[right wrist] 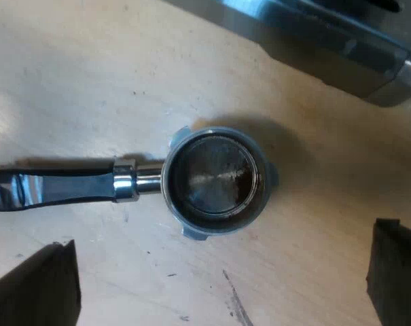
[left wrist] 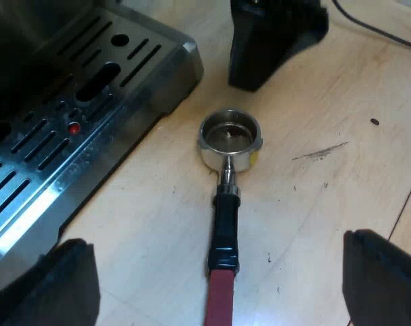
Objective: Put the handle in the coffee machine
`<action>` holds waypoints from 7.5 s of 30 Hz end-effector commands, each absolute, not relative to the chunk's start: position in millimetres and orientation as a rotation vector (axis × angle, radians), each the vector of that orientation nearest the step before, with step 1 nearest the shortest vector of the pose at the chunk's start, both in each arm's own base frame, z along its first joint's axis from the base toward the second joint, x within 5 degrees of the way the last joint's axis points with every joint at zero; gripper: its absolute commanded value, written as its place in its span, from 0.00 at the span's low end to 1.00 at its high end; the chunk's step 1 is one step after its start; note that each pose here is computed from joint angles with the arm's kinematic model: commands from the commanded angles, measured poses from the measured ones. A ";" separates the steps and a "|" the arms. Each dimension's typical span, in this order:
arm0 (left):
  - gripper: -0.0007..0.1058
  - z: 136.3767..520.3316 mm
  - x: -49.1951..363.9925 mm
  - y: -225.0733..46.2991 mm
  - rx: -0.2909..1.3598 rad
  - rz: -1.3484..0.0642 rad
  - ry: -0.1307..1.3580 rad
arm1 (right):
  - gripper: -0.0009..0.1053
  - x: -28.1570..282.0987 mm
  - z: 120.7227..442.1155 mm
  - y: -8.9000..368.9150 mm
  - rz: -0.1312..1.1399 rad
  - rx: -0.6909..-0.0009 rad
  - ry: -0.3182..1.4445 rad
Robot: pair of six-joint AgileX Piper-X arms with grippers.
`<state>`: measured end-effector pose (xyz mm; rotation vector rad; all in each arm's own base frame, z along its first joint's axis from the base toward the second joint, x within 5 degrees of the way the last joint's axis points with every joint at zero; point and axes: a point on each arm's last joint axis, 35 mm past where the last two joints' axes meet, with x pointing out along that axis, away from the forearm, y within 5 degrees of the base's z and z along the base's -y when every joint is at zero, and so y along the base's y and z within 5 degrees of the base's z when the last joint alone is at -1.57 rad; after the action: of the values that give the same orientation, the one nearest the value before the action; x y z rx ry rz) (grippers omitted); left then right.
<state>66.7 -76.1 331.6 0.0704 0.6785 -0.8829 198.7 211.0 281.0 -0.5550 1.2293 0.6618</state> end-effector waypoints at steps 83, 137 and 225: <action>0.70 333.5 66.3 -76.6 0.078 -0.900 0.659 | 0.01 197.4 178.4 212.1 0.713 -0.550 1.313; 0.70 240.9 122.2 -146.8 0.266 -1.235 0.750 | 0.01 165.0 298.3 179.6 0.690 -0.429 1.310; 0.01 217.6 132.7 -159.8 0.182 -1.226 0.916 | 0.86 159.5 310.7 176.4 0.788 -0.417 1.242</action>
<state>133.2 -159.4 217.9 0.1816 0.9078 -1.2357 164.6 177.4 299.8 -0.4143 1.2764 0.6622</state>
